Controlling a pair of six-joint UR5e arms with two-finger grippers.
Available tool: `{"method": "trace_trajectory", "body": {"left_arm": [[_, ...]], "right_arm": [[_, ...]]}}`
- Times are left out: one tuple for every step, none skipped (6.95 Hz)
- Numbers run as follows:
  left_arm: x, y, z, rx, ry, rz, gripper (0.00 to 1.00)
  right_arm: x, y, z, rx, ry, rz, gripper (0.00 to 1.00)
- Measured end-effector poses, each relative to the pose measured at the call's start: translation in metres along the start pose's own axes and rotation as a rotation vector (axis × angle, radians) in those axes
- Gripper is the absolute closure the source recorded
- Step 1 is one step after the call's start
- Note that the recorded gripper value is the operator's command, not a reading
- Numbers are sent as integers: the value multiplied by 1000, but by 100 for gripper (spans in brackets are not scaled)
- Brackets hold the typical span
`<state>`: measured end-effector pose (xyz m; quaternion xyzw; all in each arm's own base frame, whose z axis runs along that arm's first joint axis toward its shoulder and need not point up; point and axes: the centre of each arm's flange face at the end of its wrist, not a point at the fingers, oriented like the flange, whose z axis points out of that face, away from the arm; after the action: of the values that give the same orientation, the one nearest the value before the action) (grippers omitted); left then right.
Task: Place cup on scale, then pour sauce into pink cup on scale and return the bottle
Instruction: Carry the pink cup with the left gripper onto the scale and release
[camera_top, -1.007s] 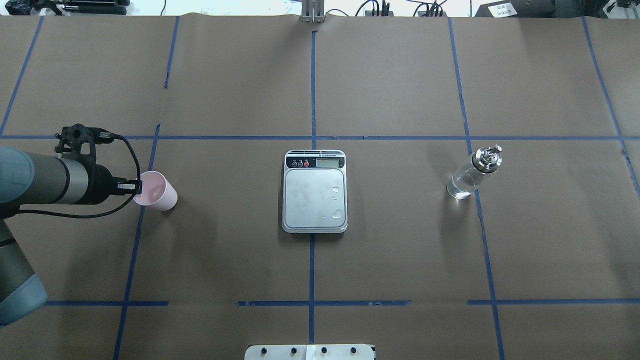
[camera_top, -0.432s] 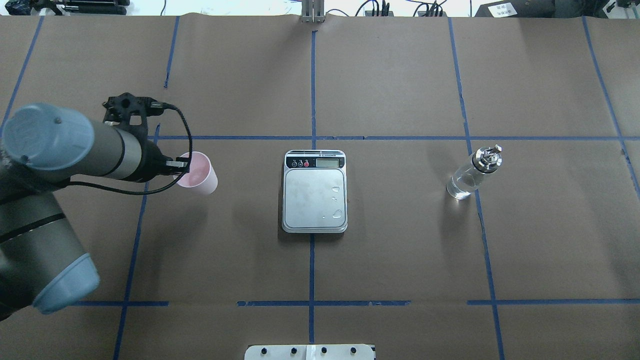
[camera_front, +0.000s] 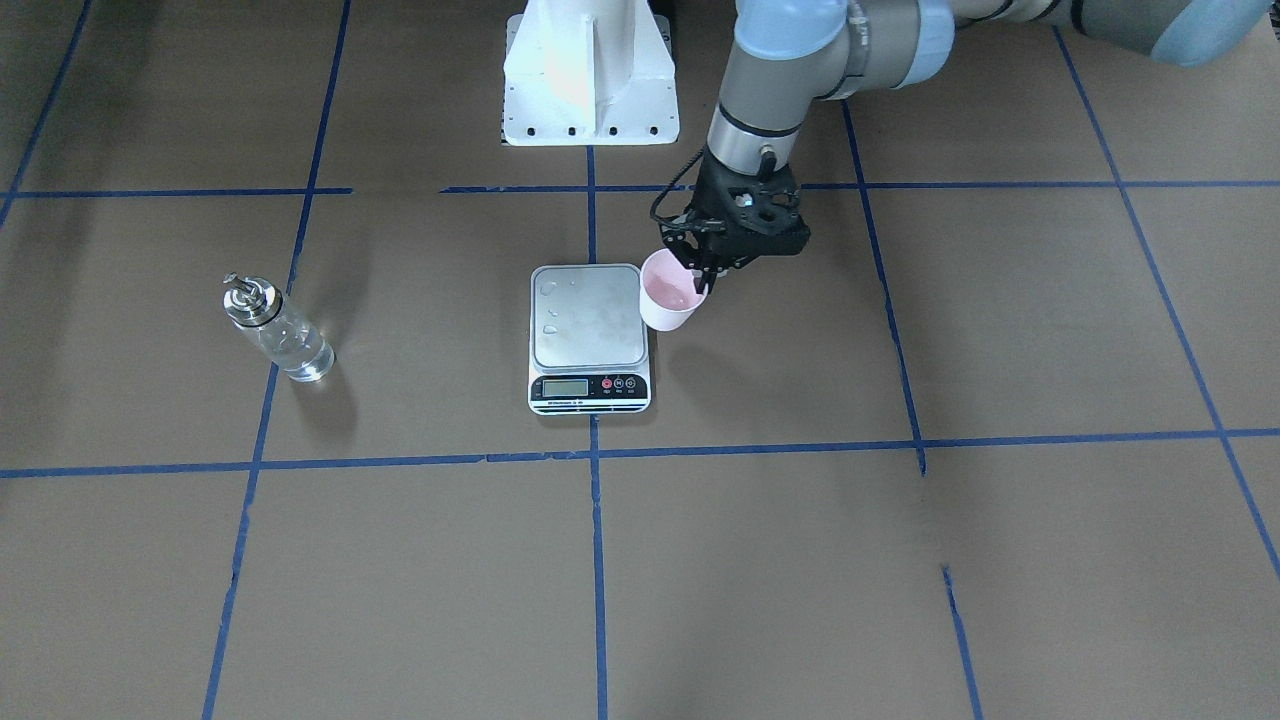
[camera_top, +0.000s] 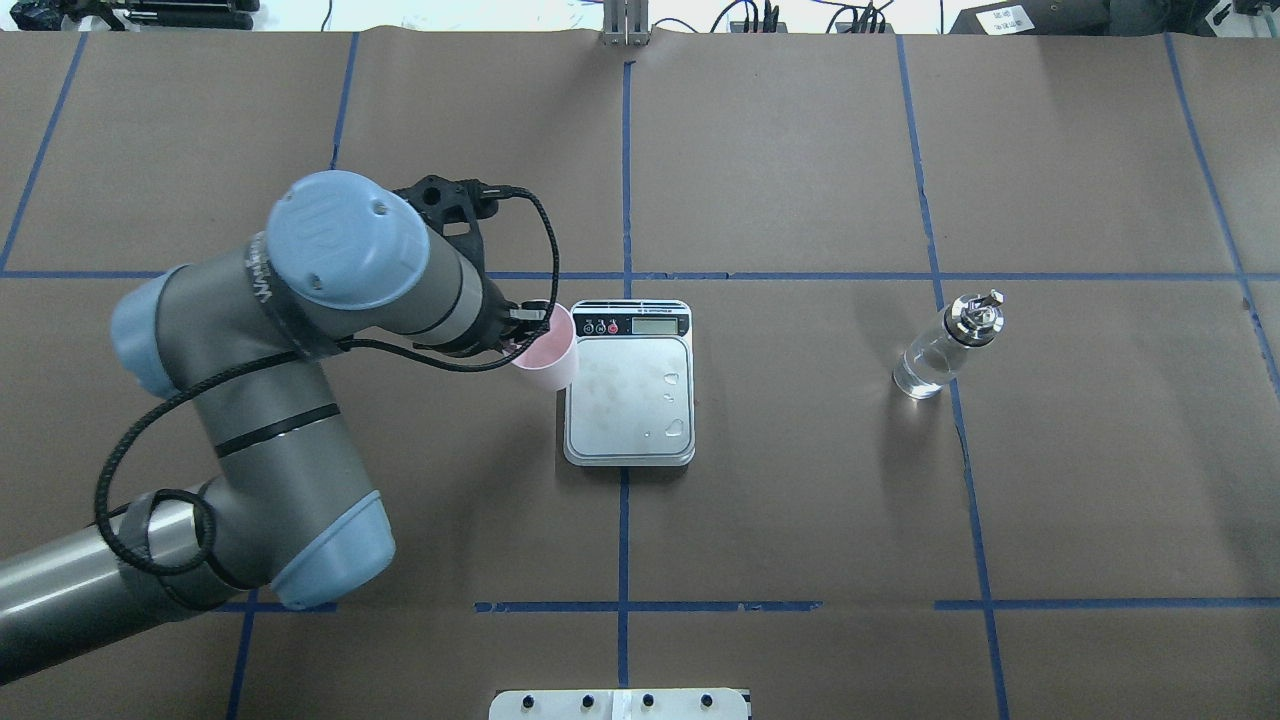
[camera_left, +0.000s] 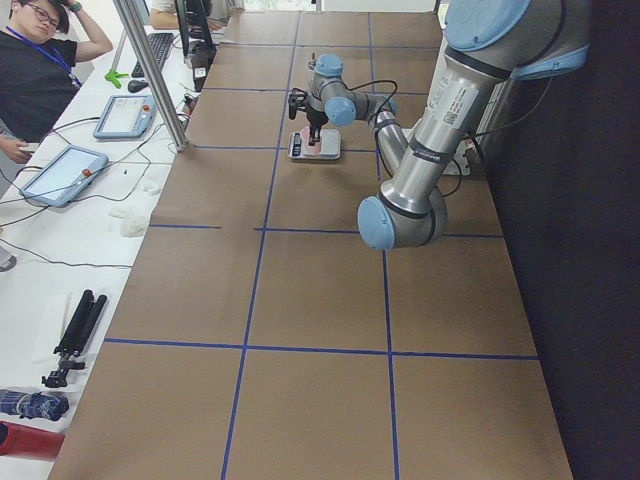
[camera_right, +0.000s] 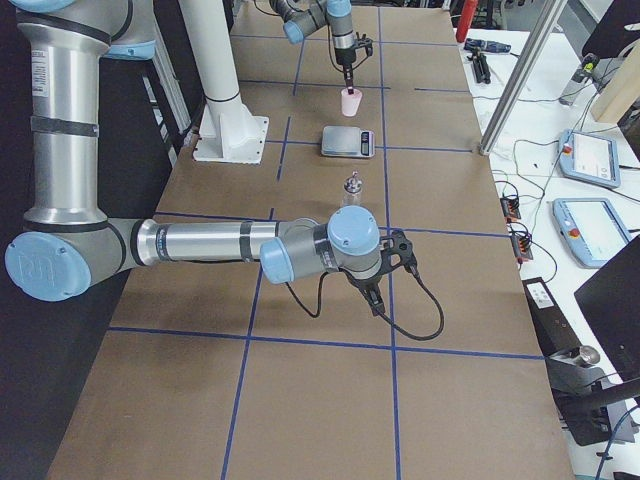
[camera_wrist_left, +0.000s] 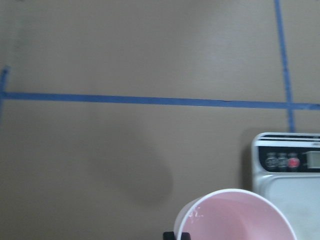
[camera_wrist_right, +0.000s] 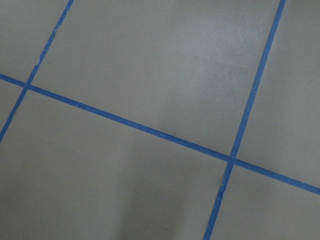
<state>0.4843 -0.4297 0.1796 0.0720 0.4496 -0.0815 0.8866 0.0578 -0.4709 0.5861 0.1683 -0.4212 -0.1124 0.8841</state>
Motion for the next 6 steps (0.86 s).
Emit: {"method": "trace_trajectory", "body": {"left_arm": [[19,3,3,-8,6,-7,100],[35,8,9,-14,6,-8,100],[51,17,20,-17,-3,-13,94],[62,23,31,-13,-15,-22,82],[68,25,37,-10,-22,-26,38],[69,26,39,-10,-24,-28,0]], "right_arm": [[0,0,0,0,0,0,0],[0,0,0,0,0,1,0],[-1,0,-1,1,-1,0,0],[-1,0,-2,3,0,0,0],[-1,1,-2,3,0,0,0],[-1,1,-2,3,1,0,0]]}}
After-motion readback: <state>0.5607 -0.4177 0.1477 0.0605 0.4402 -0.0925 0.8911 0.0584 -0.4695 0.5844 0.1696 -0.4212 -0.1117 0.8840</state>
